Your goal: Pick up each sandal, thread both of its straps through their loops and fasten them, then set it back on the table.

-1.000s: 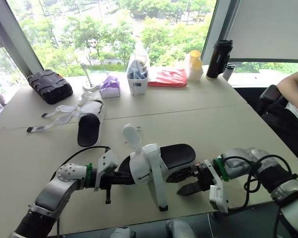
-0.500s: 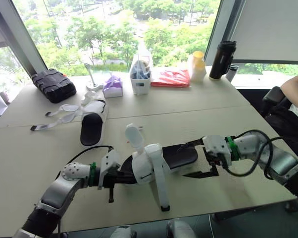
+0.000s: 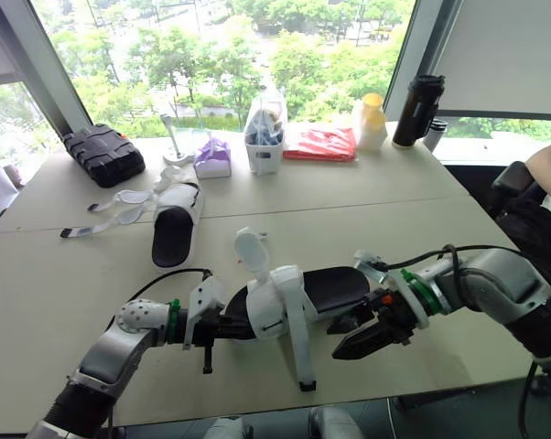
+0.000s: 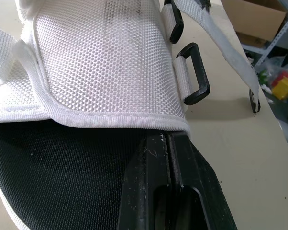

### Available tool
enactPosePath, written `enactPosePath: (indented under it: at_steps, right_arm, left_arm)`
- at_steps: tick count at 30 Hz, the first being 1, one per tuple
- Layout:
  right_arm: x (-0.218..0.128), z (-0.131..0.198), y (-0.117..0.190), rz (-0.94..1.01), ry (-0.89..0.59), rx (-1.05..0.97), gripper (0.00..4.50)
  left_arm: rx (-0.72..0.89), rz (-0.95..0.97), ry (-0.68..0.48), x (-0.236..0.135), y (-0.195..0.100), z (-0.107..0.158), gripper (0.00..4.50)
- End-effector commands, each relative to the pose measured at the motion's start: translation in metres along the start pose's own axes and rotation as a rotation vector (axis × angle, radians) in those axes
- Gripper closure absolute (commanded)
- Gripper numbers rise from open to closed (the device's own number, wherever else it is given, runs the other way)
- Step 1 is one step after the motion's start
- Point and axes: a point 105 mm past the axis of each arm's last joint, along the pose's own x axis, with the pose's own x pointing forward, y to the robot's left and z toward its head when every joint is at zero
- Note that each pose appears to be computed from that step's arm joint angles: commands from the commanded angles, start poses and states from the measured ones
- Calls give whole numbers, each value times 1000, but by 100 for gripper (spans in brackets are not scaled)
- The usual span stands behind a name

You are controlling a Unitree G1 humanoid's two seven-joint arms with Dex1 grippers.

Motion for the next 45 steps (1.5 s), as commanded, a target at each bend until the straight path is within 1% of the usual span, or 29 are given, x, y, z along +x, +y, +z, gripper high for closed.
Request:
enactPosePath:
  at_steps: [1,4,12,14,15,16,17,18,19,20,22,23,28,33,36,41,45]
  right_arm:
    - [12,6,6,14,-15,-21,19]
    - [26,5,3,20,-32,11,19]
    - [41,10,-1,16,-69,42,19]
    - [47,14,-4,16,-94,47,71]
    - [49,15,-4,18,-101,50,120]
    - [52,16,-4,23,-104,55,151]
    - [54,15,-3,29,-103,56,212]
    - [55,15,-2,32,-102,57,239]
    - [56,15,0,42,-104,58,298]
    - [57,15,1,48,-105,59,328]
    - [56,16,2,48,-106,58,441]
    - [55,16,2,43,-106,57,447]
    - [42,18,1,-5,-85,14,447]
    - [15,59,21,25,-131,-56,447]
    - [8,80,25,31,-137,-58,447]
    - [8,113,17,32,-176,-67,447]
    - [13,124,6,26,-176,-69,447]
  left_arm:
    - [-31,-7,42,5,-5,-11,450]
    - [-34,-5,44,4,-5,-12,450]
    - [-32,0,43,4,-4,-11,450]
    - [-34,-1,42,5,-6,-12,450]
    - [-34,-2,42,5,-6,-12,450]
    - [-35,-3,42,6,-7,-12,450]
    - [-36,-3,42,6,-7,-12,450]
    - [-36,-2,42,6,-7,-12,450]
    - [-36,-2,42,6,-7,-12,450]
    - [-36,-1,42,6,-7,-12,450]
    - [-36,-1,42,6,-6,-11,450]
    - [-36,0,41,6,-6,-11,450]
    - [-34,0,41,6,-6,-10,450]
    - [-35,-2,40,7,-5,-10,450]
    - [-34,-1,39,7,-5,-10,450]
    - [-34,2,38,8,-5,-10,450]
    - [-36,4,39,8,-6,-10,450]
